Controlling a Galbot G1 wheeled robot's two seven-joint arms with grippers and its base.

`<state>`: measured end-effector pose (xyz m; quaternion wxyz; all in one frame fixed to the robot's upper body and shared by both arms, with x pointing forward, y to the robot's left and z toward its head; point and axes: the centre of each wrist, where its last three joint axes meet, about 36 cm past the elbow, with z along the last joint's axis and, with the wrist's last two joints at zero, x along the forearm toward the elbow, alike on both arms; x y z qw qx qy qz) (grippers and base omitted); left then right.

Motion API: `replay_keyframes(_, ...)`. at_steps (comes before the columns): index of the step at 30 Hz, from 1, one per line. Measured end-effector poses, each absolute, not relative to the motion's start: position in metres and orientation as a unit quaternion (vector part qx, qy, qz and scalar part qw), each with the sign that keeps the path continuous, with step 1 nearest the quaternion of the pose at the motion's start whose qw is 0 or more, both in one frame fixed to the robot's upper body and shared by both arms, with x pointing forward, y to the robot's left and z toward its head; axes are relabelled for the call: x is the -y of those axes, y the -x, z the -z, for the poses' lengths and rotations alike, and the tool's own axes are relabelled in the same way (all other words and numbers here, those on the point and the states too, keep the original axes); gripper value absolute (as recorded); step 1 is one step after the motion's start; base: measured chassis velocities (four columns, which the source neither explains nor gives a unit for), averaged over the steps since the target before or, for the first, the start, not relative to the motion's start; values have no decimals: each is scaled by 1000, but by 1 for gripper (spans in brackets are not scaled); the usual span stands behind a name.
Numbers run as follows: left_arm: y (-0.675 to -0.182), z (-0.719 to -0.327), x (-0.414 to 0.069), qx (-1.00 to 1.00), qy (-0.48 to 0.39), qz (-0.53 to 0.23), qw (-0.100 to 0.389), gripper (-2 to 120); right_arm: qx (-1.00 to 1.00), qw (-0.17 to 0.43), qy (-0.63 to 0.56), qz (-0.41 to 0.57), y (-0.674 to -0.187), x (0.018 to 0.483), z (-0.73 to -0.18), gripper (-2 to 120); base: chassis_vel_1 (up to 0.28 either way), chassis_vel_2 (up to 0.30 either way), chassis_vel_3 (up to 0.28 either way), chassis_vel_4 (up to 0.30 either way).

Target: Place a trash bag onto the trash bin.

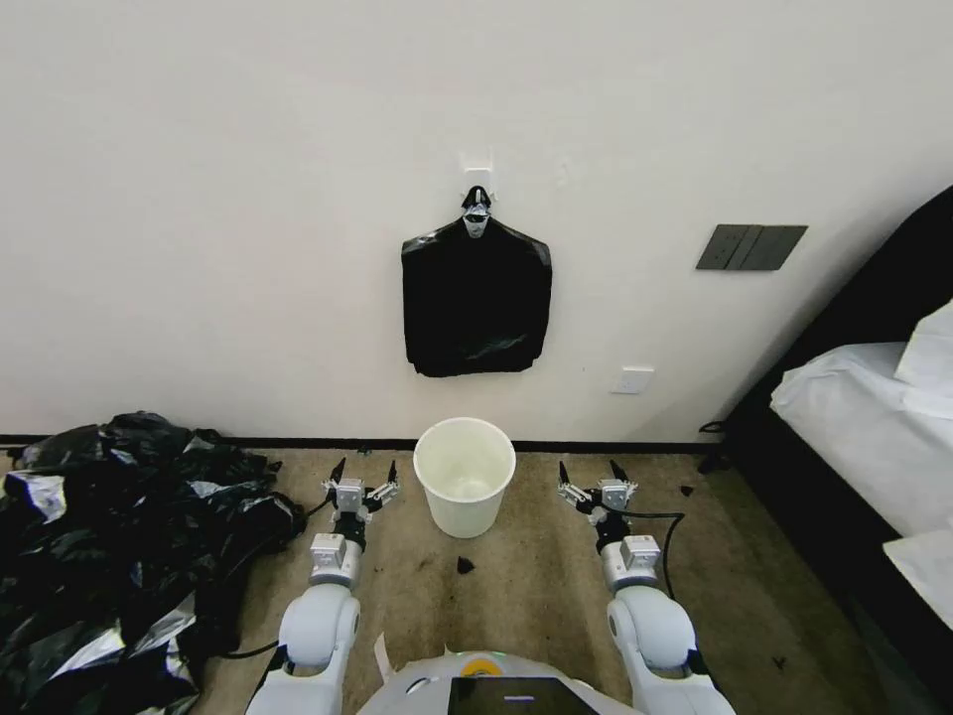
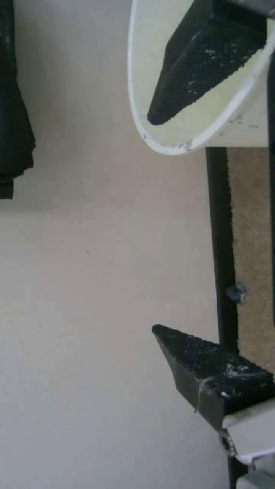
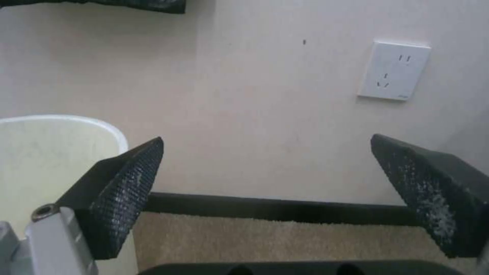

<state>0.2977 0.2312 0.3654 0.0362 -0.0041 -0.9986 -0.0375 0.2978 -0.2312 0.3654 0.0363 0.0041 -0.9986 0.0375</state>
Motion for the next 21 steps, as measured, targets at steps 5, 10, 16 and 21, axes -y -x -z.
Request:
replay_keyframes(5,-298,-365,-231,999,4,37,36,100,999,36,-4,-38,-298,231,-365,100,0,0,0,0)
replay_keyframes(10,-289,-353,-238,999,-5,23,40,100,999,32,-1,-38,-299,229,-361,100,0,0,0,0)
replay_keyframes(16,-251,-319,-268,998,-53,-12,44,100,999,-10,25,-33,-310,210,-321,100,0,0,0,0)
replay_keyframes(21,-251,-330,-276,999,-42,9,23,100,998,-37,32,-31,-313,200,-294,100,0,0,0,0)
